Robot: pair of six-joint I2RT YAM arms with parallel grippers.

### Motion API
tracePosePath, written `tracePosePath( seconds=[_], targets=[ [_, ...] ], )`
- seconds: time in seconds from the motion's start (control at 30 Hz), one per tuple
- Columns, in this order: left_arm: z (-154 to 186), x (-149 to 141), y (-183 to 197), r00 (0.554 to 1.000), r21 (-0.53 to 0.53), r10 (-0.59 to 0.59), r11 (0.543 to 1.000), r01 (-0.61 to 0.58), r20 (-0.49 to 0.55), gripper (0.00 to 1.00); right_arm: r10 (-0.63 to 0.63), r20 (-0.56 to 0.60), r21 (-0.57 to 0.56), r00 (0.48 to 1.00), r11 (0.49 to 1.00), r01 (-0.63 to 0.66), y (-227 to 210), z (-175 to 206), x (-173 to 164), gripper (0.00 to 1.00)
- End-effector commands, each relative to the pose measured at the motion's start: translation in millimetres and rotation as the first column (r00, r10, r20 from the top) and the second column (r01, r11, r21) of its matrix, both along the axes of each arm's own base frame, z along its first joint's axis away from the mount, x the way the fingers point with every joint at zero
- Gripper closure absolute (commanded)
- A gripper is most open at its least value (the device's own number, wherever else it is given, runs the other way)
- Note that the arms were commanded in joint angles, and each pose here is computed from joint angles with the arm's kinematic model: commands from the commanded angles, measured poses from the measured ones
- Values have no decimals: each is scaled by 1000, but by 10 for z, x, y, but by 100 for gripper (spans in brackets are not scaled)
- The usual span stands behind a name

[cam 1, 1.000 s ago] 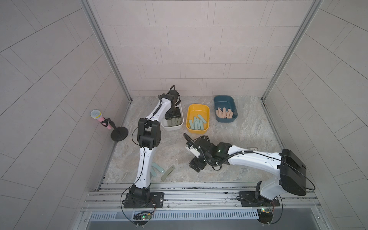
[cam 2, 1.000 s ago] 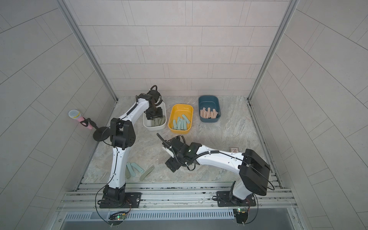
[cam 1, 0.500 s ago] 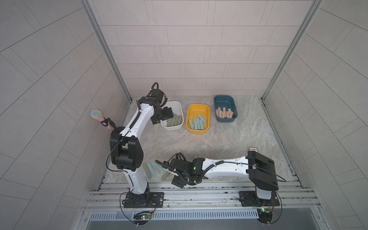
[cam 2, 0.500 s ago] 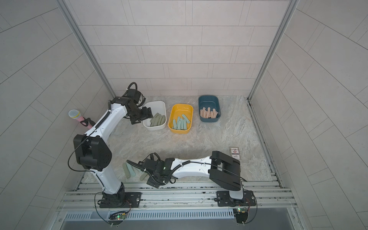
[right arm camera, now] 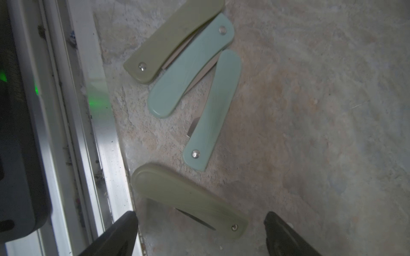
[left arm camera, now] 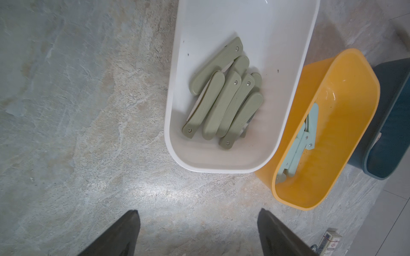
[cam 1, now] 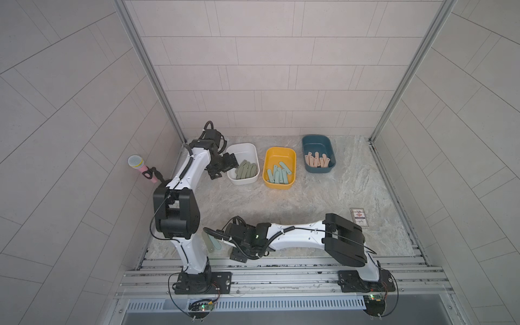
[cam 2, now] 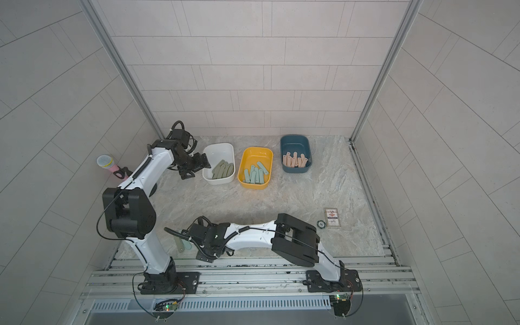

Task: Place the fruit knives into the storage box by color
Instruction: Pick up the fruit knife from the center of the board.

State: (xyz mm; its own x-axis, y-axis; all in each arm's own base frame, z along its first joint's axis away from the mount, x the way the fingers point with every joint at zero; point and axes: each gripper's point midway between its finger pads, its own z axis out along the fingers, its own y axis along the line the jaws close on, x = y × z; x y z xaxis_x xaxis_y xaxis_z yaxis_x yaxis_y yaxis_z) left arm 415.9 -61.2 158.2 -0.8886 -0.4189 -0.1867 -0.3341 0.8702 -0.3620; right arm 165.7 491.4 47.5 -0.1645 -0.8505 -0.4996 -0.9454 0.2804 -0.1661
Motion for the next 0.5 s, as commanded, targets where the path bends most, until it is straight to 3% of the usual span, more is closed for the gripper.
tracePosePath(
  seconds=[0.0, 0.2, 0.37, 0.47],
  targets=[
    [120, -32, 2, 1000, -15, 1, 1000, -1, 22, 10, 17, 9, -74, 1000, 997, -16, -66, -184, 69, 10],
    [92, -53, 11, 1000, -15, -4, 1000, 5, 13, 10, -34, -14, -92, 999, 995, 32, -254, -284, 263, 19],
    [16, -78, -12, 1000, -34, -3, 999, 3, 3, 10, -67, -39, -91, 997, 994, 63, -376, -290, 361, 43],
    [-25, -111, 0, 1000, -26, -2, 1000, 2, -6, 10, -77, -44, -96, 996, 993, 72, -428, -302, 379, 52]
  ],
)
